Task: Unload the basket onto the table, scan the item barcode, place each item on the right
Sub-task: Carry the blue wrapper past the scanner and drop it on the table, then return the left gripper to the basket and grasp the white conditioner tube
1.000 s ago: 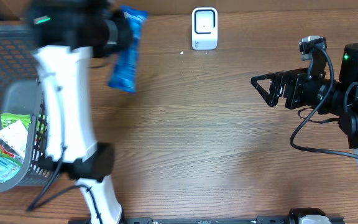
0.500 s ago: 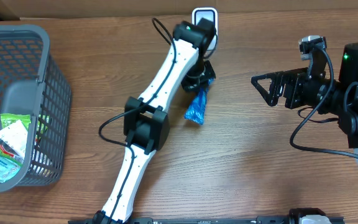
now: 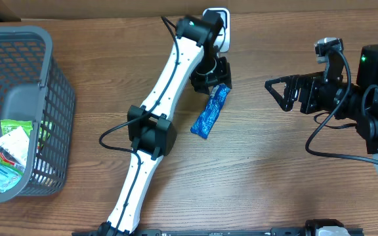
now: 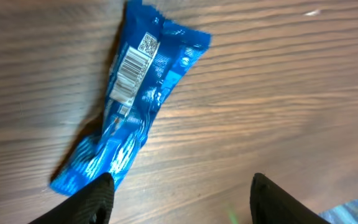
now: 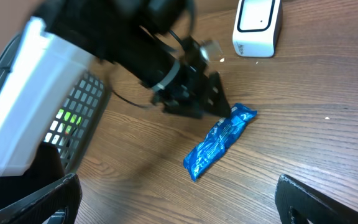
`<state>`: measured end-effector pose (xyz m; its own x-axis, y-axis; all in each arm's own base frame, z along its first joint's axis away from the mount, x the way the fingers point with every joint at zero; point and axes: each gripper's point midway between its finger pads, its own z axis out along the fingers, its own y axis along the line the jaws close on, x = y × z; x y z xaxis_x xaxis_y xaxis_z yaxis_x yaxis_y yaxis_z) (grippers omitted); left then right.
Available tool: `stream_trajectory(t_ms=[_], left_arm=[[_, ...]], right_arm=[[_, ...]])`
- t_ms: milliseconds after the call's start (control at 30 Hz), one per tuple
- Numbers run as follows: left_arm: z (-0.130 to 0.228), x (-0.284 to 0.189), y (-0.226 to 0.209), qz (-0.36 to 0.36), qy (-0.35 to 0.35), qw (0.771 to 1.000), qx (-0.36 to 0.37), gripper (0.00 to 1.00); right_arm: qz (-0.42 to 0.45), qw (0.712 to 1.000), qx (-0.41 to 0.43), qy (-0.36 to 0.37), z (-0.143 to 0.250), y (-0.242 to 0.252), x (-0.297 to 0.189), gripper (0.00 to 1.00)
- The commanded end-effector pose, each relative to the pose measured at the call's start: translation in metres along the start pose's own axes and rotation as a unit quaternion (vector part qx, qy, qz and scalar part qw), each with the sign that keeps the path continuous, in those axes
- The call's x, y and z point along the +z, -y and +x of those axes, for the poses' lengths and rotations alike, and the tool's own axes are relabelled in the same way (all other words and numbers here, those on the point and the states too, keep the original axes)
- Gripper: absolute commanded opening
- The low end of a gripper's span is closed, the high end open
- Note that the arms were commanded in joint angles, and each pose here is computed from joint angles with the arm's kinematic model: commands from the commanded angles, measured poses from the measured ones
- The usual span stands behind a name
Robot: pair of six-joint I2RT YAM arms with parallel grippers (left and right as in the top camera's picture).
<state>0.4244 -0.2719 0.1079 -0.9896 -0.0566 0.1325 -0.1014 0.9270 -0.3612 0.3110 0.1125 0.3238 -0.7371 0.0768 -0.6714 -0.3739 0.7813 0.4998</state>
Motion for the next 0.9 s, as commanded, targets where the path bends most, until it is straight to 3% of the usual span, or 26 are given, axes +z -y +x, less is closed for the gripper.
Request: stream_trajectory(t_ms=[0, 100, 133, 300, 433, 533, 633, 700, 733, 867], left_arm=[[-0.016, -0.083, 0.021, 0.066, 0.108, 0.989, 0.072, 0.62], [-0.012, -0.166, 0.021, 0.075, 0.217, 0.97, 0.086, 0.64], [-0.002, -0.233, 0.003, 0.064, 0.296, 0.95, 0.082, 0.65], [0.033, -0.345, -0.045, 0.047, 0.425, 0.902, 0.066, 0.67], [0.065, -0.419, -0.106, -0.012, 0.517, 0.855, 0.026, 0.75], [0.088, -0.454, -0.163, -0.07, 0.555, 0.828, -0.04, 0.79], [0.113, -0.469, -0.221, -0.123, 0.556, 0.815, -0.108, 0.81], [0.128, -0.469, -0.258, -0.161, 0.54, 0.812, -0.156, 0.83], [0.147, -0.464, -0.299, -0.204, 0.512, 0.805, -0.217, 0.85], [0.174, -0.443, -0.362, -0.218, 0.458, 0.802, -0.315, 0.83]], right_arm=[[-0.002, 1.0, -0.007, 0.01, -0.008, -0.006, -0.004, 1.0], [-0.002, 1.0, -0.007, 0.009, -0.007, -0.006, -0.004, 1.0], [-0.002, 1.0, -0.007, 0.01, -0.007, -0.006, -0.004, 1.0], [-0.003, 1.0, -0.007, 0.009, -0.007, -0.006, -0.004, 1.0], [-0.004, 1.0, -0.007, 0.009, -0.007, -0.006, -0.004, 1.0], [-0.004, 1.0, -0.005, 0.007, -0.006, -0.006, -0.004, 1.0], [-0.004, 1.0, -0.002, 0.003, -0.004, -0.006, -0.004, 1.0], [-0.003, 1.0, 0.0, 0.0, -0.003, -0.006, -0.004, 1.0], [-0.003, 1.0, 0.001, -0.001, -0.002, -0.006, -0.004, 1.0], [-0.003, 1.0, 0.002, -0.003, -0.001, -0.005, -0.004, 1.0]])
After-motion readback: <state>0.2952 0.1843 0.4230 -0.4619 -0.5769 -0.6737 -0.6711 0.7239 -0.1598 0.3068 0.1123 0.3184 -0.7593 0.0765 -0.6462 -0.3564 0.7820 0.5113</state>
